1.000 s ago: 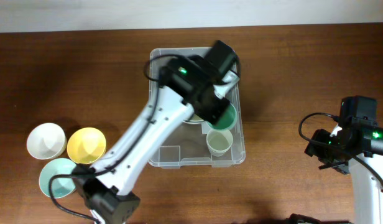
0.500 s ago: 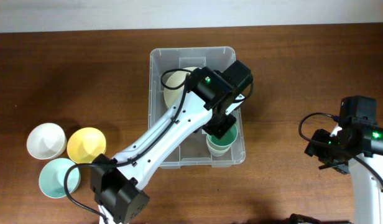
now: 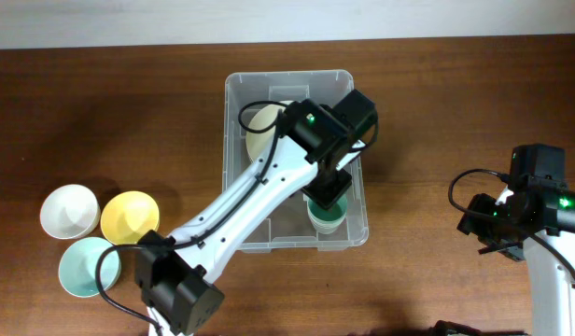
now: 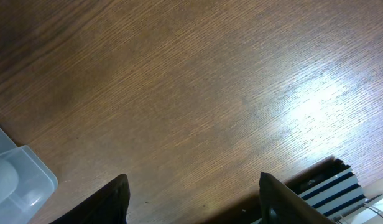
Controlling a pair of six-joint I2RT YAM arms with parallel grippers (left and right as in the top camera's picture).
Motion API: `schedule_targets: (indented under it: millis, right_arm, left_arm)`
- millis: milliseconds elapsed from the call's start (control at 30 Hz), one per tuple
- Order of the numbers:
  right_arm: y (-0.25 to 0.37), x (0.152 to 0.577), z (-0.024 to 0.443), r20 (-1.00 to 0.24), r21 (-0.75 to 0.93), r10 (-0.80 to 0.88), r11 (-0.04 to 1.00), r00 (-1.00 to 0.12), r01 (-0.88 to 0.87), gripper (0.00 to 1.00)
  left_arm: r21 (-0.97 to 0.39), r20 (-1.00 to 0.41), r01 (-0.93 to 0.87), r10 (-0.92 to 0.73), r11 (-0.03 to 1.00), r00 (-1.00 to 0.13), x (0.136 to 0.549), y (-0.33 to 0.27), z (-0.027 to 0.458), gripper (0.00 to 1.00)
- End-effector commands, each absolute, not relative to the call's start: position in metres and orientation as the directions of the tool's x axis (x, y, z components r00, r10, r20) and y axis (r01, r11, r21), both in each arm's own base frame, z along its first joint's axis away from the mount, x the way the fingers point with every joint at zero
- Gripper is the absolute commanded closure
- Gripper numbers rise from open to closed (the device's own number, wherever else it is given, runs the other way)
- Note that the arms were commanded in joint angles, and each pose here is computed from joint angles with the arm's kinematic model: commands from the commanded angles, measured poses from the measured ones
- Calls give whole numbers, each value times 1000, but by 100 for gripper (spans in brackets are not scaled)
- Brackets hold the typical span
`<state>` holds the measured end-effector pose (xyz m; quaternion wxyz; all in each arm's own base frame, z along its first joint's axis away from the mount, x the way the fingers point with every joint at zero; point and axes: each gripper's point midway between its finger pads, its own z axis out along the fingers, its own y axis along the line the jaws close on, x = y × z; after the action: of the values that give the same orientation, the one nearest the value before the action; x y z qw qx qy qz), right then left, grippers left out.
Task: Pack container
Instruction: 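Carry the mint green cup into the container and release it, then move the left gripper to the yellow bowl and grasp its rim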
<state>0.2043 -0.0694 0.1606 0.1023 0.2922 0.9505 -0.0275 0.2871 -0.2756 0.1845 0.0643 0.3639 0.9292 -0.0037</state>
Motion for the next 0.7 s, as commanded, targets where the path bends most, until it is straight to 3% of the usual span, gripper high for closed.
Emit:
schedule_targets:
  millis: [0,133,233,400,533,667]
  right_arm:
    - [-70,204,160,-209,7,546,830,-811,557,38]
    - [-70,204,160,-209,8,546,830,-811,557,38]
    - [-70,204,160,-209,7,546,830,-811,557,38]
    - [-70,204,160,-210,8,546,830,-811,557,38]
    - [-70,205,160,-212,9,546,830,-810,557,38]
    - [-70,205,160,-212,9,546,830,-810,557,38]
  left_arm:
    - [144,-147,555,572,819,-807,315,-233,198,36]
    - [189,-231,371,409,909,-883,338,-173,230,34]
    - [163,-319,153,199,975,-927,349,-116,260,34]
    - [109,-366,-216,-163,970,-916,341,-22,284,31]
    - [112,-346,-356,-299,928,-889,341,27,273,30]
    - [119,-286,-422,-376,899,-881,342,54,229,28]
